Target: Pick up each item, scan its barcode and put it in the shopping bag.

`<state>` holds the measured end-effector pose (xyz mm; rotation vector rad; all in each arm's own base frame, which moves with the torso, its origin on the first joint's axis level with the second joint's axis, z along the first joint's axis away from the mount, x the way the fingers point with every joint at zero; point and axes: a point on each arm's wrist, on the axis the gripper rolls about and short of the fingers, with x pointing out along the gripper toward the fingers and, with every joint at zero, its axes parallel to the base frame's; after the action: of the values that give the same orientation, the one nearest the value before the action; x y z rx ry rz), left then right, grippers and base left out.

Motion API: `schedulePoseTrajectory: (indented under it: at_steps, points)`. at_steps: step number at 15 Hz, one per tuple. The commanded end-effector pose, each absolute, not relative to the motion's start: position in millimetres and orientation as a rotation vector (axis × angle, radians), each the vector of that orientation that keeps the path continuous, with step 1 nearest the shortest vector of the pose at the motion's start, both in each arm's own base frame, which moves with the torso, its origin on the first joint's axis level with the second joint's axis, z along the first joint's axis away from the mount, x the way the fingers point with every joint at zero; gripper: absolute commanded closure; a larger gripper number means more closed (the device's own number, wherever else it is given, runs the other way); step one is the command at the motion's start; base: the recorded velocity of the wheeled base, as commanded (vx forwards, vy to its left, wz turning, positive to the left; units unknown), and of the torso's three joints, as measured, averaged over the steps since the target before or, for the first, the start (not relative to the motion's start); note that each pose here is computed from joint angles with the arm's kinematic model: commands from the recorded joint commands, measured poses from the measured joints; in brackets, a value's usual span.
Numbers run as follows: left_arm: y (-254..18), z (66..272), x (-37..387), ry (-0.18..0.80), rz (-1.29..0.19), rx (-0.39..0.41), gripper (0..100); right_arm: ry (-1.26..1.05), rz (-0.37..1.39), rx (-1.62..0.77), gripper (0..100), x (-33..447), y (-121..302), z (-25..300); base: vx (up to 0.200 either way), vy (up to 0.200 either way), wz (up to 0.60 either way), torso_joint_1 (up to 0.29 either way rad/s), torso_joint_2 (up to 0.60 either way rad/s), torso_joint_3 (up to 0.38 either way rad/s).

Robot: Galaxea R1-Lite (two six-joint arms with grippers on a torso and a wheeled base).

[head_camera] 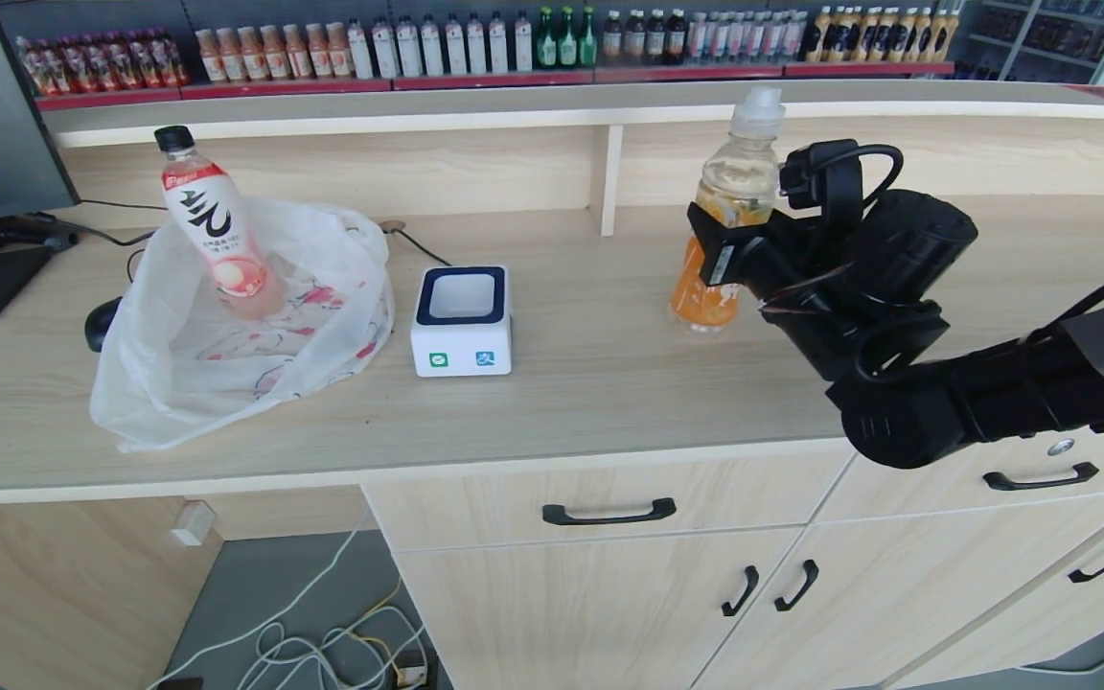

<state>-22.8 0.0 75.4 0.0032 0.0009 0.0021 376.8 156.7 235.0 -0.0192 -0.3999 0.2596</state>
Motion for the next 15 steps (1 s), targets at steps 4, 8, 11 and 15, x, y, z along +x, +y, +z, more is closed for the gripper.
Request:
schedulePoseTrajectory:
  at_steps: [4,8,11,15]
  points:
    - [0,75,-23,0.000,0.003,0.003,0,-0.475,0.260,0.002,100,357,151,267,0.000,0.000,0.00,0.000,0.00,0.000]
    - [0,75,-23,0.000,0.003,0.003,0,-0.503,0.289,0.018,100,333,154,282,0.000,0.000,0.00,0.000,0.00,0.000]
    - [0,75,-23,0.000,0.003,0.003,0,-0.500,0.327,0.023,100,300,155,289,0.000,0.000,0.00,0.000,0.00,0.000]
    - [0,75,-23,0.000,0.003,0.003,0,-0.485,0.358,-0.008,100,262,149,287,0.000,0.000,0.00,0.000,0.00,0.000]
